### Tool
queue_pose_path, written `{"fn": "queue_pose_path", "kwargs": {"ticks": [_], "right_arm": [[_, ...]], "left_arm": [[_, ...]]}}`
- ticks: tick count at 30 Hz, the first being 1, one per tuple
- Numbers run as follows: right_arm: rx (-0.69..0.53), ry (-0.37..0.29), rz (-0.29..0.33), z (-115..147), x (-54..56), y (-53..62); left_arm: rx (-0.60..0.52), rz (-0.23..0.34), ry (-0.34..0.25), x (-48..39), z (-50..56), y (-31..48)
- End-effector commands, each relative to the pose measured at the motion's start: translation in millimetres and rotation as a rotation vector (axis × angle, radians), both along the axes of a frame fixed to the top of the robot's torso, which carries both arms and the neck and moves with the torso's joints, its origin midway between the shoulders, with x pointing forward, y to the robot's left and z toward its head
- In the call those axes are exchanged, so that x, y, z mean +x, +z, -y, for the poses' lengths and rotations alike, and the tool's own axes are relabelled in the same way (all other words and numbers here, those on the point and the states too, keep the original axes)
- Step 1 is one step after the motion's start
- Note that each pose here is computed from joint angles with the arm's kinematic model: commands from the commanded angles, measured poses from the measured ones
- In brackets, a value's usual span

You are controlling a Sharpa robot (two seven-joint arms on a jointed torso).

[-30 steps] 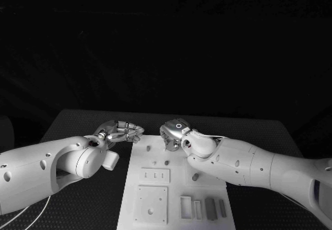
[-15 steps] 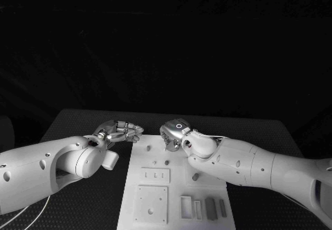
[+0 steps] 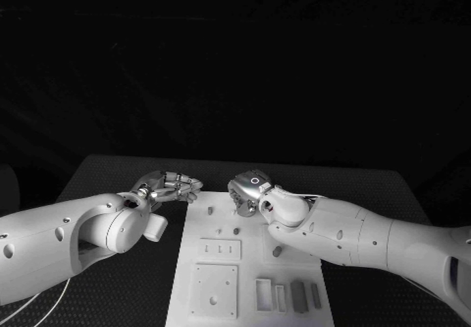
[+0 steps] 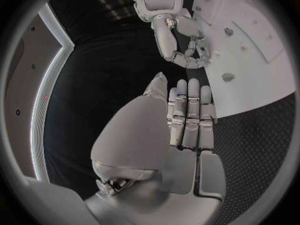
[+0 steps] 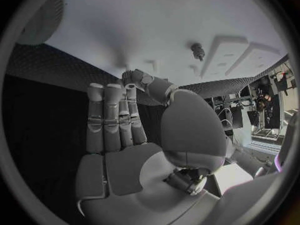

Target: Assemble the parts on the task board

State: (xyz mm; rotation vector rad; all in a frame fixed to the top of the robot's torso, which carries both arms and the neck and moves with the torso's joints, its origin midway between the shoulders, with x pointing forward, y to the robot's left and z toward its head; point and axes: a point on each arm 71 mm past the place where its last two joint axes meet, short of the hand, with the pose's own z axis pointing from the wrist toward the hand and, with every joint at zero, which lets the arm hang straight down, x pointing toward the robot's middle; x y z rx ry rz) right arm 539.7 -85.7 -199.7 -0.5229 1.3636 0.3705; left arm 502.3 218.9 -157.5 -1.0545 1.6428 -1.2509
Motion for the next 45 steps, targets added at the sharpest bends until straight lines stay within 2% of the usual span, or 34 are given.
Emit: {"fn": "queue_pose_path", "kwargs": {"ticks": [1, 18, 27, 45], "right_arm": [[-0.036, -0.004, -0.016, 1.0, -0.4, -6.3], [-0.025, -0.001, -0.019, -0.9, -0.8, -6.4], [0.004, 0.002, -0.047, -1.3, 0.5, -8.0], [0.053, -0.008, -0.022, 5.5, -0.5, -4.6]], "left_arm": [[-0.004, 0.009, -0.013, -0.1, 1.5, 2.0], [-0.005, 0.009, -0.015, -0.5, 2.1, 2.0], [-0.004, 0.008, -0.013, -0.1, 1.5, 1.9], [-0.003, 0.008, -0.009, 0.3, -0.2, 1.8]]}}
